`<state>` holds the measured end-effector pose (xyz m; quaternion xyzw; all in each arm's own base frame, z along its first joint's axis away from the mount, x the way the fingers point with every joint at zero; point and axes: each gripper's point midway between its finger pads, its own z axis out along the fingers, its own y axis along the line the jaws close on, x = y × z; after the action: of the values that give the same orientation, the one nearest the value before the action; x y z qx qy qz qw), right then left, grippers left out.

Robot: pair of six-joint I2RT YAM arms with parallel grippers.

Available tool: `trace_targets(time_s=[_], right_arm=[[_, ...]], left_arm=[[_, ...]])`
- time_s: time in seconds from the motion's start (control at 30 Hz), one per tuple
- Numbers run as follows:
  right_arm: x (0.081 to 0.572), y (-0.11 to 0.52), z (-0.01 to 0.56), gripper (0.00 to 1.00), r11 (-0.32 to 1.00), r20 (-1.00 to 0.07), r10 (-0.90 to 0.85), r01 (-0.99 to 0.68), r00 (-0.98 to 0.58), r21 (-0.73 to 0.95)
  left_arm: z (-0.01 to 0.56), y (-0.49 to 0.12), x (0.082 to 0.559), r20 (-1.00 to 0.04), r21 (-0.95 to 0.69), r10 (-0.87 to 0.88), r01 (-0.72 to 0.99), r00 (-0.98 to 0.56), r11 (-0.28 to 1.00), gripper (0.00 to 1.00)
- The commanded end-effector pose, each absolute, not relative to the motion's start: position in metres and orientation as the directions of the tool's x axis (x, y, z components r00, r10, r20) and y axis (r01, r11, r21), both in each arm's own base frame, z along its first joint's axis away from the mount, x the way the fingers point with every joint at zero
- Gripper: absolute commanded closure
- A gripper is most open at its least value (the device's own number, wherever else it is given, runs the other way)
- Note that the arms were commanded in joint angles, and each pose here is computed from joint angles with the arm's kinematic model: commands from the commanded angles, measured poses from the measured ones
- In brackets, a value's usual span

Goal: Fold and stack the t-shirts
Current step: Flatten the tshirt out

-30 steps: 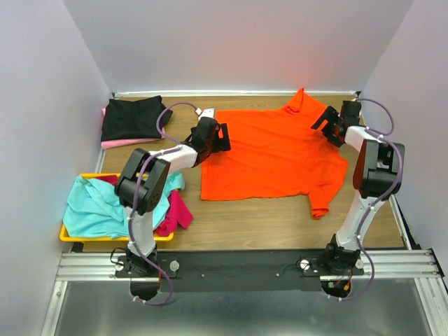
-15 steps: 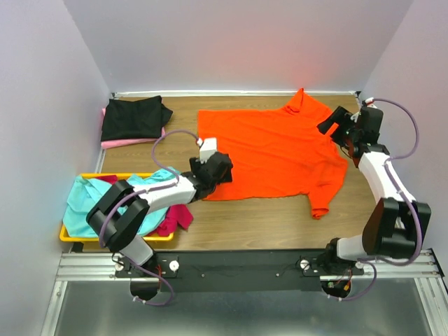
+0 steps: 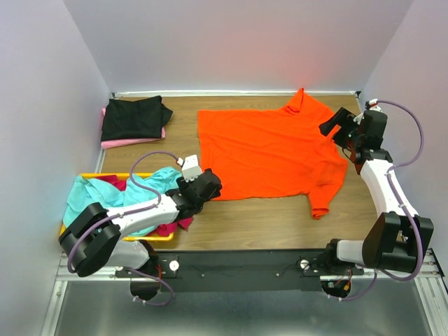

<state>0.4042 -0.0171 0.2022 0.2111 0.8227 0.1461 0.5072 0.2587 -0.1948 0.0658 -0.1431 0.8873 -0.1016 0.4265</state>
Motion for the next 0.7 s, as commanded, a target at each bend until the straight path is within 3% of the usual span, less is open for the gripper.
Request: trace_targets(time_s=[0.0,0.13,0.43,0.5,0.67], right_arm=[[0.400,-0.021,0.192,0.00,0.872,-0.767,0.490,0.219,-0.414,0.439],[0.399,-0.020,0.195,0.00,0.872,-0.771,0.489,0.213,-0.409,0.440],[0.398,-0.024,0.194,0.00,0.872,-0.774,0.490,0.233,-0.402,0.431],[0.398,-0.025,0.193,0.00,0.871,-0.774,0.490,0.237,-0.401,0.429],[0.398,-0.024,0.193,0.00,0.870,-0.772,0.493,0.239,-0.400,0.432]], left_arm=[[0.049,-0.178,0.258,-0.733,-0.259,-0.350,-0.238,-0.583,0.936,0.21],[0.035,-0.175,0.262,-0.727,-0.255,-0.356,-0.251,-0.587,0.934,0.30],[0.022,-0.183,0.270,-0.723,-0.210,-0.300,-0.216,-0.623,0.954,0.38],[0.023,-0.185,0.272,-0.724,-0.207,-0.295,-0.211,-0.624,0.955,0.48],[0.021,-0.184,0.268,-0.714,-0.201,-0.281,-0.197,-0.642,0.960,0.59]])
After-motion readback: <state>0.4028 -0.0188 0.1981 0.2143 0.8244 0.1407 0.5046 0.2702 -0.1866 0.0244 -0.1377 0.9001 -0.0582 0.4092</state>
